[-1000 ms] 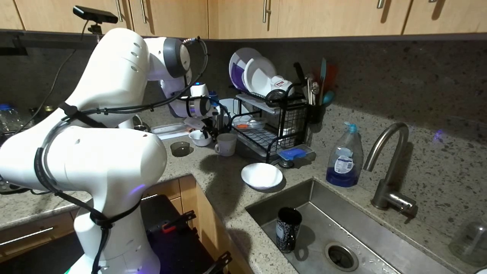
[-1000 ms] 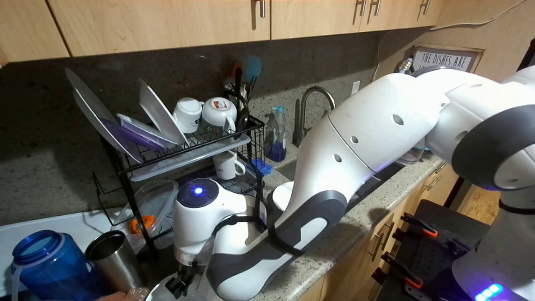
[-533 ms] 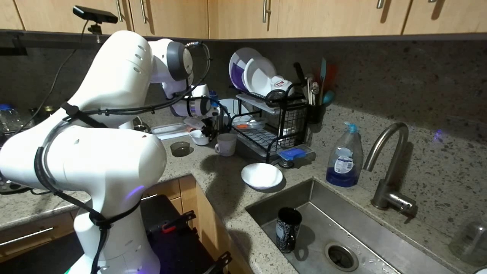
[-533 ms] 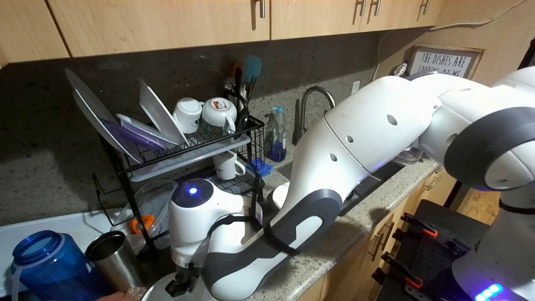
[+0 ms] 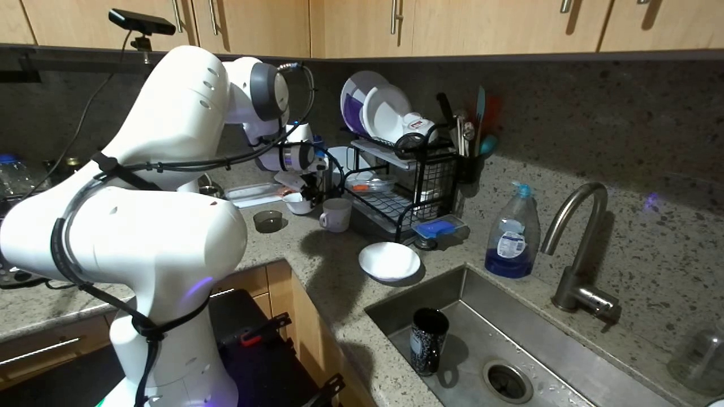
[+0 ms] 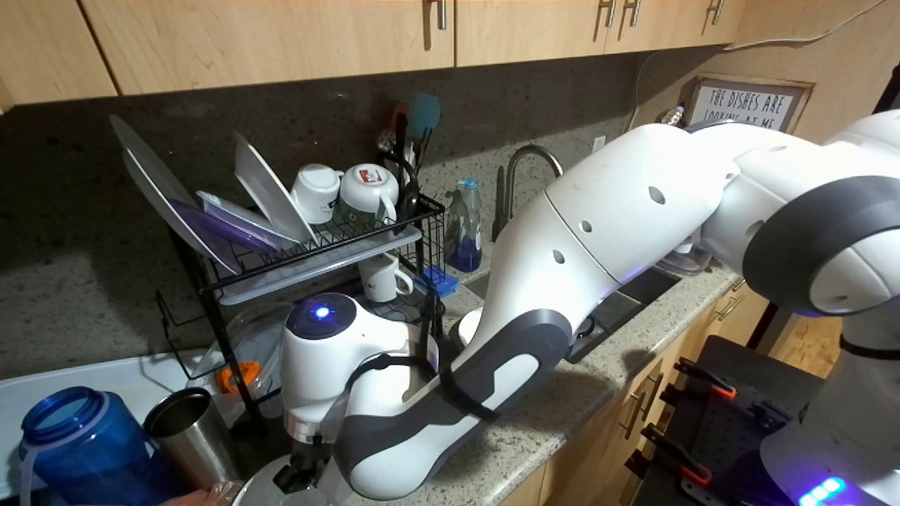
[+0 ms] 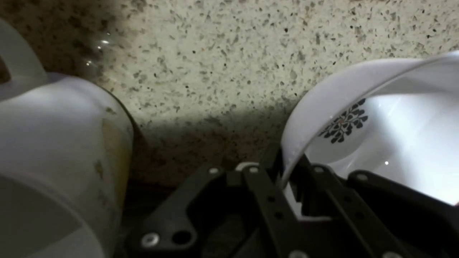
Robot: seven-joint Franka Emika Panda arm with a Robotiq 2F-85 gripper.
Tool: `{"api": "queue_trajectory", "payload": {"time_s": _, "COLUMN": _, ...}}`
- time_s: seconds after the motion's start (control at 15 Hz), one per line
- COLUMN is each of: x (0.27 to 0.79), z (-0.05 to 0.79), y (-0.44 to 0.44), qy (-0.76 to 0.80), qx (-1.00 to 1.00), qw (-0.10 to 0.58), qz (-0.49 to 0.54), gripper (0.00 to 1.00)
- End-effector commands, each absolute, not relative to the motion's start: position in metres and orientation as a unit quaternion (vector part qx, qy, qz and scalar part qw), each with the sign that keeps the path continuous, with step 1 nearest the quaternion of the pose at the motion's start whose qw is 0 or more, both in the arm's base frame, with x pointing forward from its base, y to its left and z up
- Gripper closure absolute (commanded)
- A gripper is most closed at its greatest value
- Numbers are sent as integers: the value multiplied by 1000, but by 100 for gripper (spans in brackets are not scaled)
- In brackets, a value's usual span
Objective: Put the bowl on the left in the one on the right
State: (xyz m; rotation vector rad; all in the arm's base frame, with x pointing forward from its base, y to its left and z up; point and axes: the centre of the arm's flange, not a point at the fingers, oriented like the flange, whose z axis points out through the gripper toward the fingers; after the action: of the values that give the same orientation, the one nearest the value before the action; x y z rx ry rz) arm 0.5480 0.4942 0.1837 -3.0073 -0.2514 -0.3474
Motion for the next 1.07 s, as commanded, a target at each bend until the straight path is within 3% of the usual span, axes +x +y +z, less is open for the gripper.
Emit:
{"api": "queue_trajectory", "payload": {"time_s": 0.0, "x": 549, "z": 198, "y": 488, "qy": -80, "qx": -990, "qw": 54, "qz": -106, "gripper": 94}}
{"api": "queue_trajectory", "payload": {"time_s": 1.0, "x": 534, "z": 233, "y": 475, "qy": -103, "qx": -985, "qw": 88, "qz": -104, "gripper": 94}}
